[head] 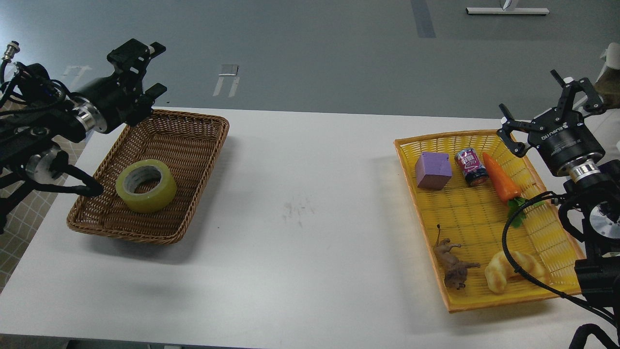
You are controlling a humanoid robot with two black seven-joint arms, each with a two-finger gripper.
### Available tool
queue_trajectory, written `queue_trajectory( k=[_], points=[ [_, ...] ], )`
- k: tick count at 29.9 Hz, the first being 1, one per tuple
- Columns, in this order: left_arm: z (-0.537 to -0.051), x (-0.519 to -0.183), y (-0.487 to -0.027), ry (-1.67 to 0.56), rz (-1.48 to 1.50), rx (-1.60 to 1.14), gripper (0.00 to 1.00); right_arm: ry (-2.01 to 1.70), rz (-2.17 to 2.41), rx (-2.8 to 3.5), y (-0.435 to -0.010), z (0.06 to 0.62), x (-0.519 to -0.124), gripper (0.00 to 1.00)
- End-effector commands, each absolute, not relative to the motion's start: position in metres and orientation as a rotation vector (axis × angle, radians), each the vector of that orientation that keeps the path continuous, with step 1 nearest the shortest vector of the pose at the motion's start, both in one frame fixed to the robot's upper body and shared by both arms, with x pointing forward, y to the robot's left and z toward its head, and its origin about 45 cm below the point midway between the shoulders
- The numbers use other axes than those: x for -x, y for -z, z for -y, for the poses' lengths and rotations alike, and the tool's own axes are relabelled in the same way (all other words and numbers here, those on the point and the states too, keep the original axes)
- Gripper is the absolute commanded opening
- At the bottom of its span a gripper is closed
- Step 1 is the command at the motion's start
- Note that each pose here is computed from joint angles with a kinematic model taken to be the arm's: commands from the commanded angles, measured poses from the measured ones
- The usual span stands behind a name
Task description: Place and transfer tape with both arms
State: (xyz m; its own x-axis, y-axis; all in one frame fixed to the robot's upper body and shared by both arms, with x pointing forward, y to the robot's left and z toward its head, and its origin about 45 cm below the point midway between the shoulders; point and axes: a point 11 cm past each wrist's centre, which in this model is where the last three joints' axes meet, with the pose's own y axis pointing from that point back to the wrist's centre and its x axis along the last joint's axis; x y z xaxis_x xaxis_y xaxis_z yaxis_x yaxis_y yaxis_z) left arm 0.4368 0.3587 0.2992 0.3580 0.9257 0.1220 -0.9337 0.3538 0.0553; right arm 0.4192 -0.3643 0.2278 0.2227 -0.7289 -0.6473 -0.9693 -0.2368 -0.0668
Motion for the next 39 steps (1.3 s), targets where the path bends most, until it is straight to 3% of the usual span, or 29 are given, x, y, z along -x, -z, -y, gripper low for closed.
queue_trajectory(
  k=[1,7,13,21,30,39],
  points=[
    [-0.339,-0.442,-0.302,-1.175,0.028,-0.015,0.98,-0.678,-1.558,2.052,-0.232,0.364,-0.421,1.00],
    [-0.274,-0.441,-0.280,-1.039,-0.073,0.096,0.98,-0.603,-1.538,2.160,-0.259,0.357,-0.432,1.00],
    [-0.257,-0.452,-0.312,-1.034,-0.076,0.293,0.98,-0.538,-1.457,2.248,-0.290,0.329,-0.453,1.00],
    [-0.234,-0.447,-0.310,-0.991,-0.146,0.408,0.98,-0.540,-1.366,2.233,-0.311,0.301,-0.471,1.00],
    [-0.226,-0.434,-0.299,-0.896,-0.229,0.523,0.98,-0.704,-1.187,2.101,-0.303,0.268,-0.472,1.00],
    [-0.206,-0.420,-0.259,-0.906,-0.356,0.538,0.98,-0.866,-1.121,2.207,-0.255,0.208,-0.455,1.00]
  ],
)
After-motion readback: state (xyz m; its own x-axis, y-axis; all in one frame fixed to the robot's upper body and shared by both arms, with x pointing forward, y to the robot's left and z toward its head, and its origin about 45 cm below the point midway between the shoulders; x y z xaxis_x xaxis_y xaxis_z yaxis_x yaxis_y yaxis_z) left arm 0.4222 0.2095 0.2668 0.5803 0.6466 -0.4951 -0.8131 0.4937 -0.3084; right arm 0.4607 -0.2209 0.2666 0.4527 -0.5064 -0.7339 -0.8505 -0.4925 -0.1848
